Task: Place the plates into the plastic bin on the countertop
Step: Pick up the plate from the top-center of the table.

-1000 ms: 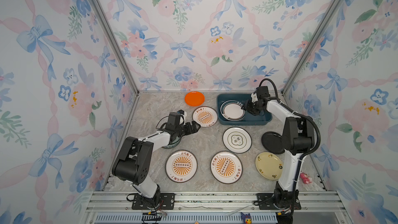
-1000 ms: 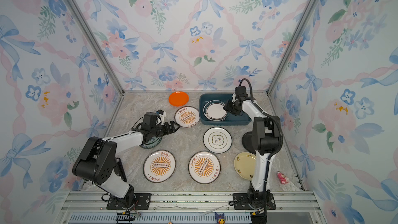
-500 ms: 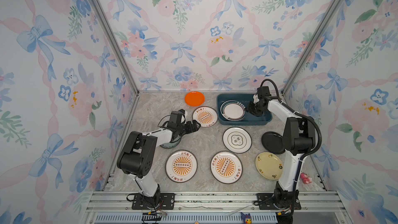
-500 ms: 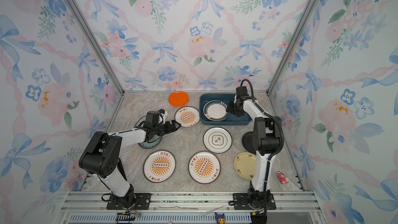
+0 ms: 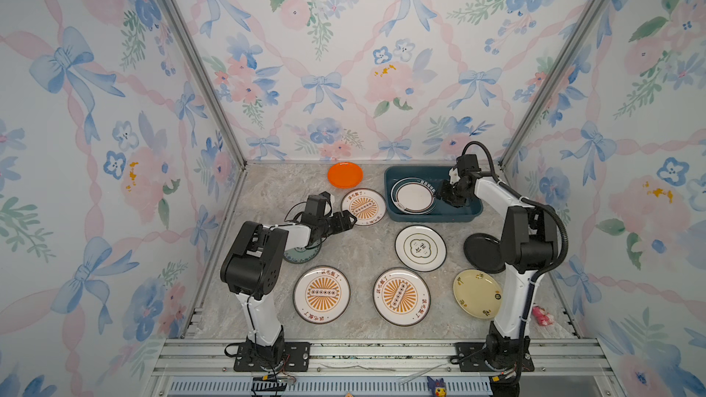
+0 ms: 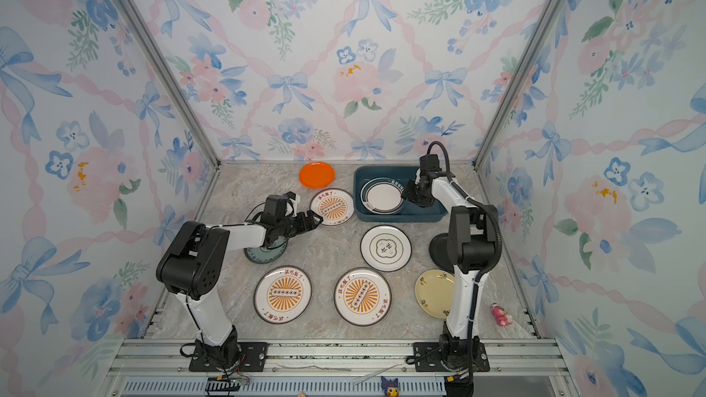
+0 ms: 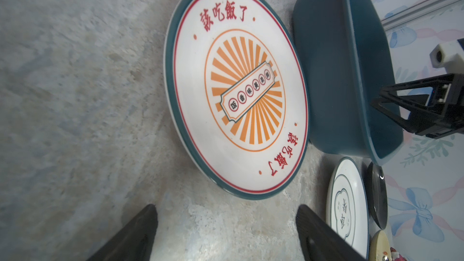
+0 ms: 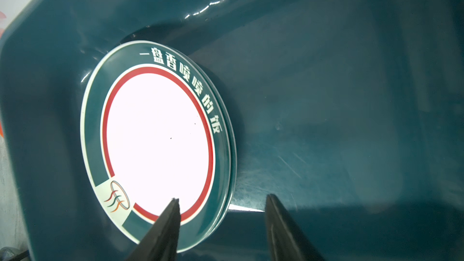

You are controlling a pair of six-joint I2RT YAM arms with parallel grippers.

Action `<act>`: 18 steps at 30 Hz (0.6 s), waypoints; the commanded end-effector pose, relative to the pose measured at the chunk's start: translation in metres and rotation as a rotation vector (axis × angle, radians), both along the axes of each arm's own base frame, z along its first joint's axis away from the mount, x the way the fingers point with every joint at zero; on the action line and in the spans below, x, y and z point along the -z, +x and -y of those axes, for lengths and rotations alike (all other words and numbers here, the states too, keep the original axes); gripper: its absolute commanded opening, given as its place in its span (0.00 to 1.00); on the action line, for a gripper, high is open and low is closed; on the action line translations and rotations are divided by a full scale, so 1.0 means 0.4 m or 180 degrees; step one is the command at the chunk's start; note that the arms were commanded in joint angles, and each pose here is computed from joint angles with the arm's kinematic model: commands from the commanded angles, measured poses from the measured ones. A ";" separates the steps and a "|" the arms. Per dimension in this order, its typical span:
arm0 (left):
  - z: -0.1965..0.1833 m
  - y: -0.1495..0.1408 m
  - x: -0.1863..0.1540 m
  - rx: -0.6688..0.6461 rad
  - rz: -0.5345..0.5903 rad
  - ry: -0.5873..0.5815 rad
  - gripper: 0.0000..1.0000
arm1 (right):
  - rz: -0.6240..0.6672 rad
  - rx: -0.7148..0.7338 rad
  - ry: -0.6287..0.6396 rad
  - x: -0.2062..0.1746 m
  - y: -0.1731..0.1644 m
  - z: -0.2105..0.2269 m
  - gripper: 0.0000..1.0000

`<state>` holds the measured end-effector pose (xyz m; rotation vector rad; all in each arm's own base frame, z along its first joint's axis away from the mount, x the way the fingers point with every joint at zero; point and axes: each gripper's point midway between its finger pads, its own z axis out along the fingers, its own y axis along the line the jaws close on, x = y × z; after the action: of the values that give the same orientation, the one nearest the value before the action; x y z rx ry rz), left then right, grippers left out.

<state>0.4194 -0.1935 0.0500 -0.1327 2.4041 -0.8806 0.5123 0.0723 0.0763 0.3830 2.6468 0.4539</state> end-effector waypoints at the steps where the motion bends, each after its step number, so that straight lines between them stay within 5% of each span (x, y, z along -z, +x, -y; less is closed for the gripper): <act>1: -0.003 0.015 0.025 -0.0080 -0.0062 0.0007 0.87 | -0.0035 -0.0032 0.0159 0.039 0.007 -0.015 0.54; 11: 0.006 0.058 0.070 -0.0169 -0.0137 0.0021 0.81 | 0.0175 -0.0045 0.0332 0.011 0.021 -0.032 0.54; 18: -0.008 0.066 0.124 -0.0287 -0.0258 0.0104 0.66 | 0.0350 -0.0014 0.0370 -0.043 0.006 -0.029 0.54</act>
<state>0.4607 -0.2009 0.0436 -0.1821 2.3364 -0.8856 0.5138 0.0868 0.0588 0.3789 2.6059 0.5847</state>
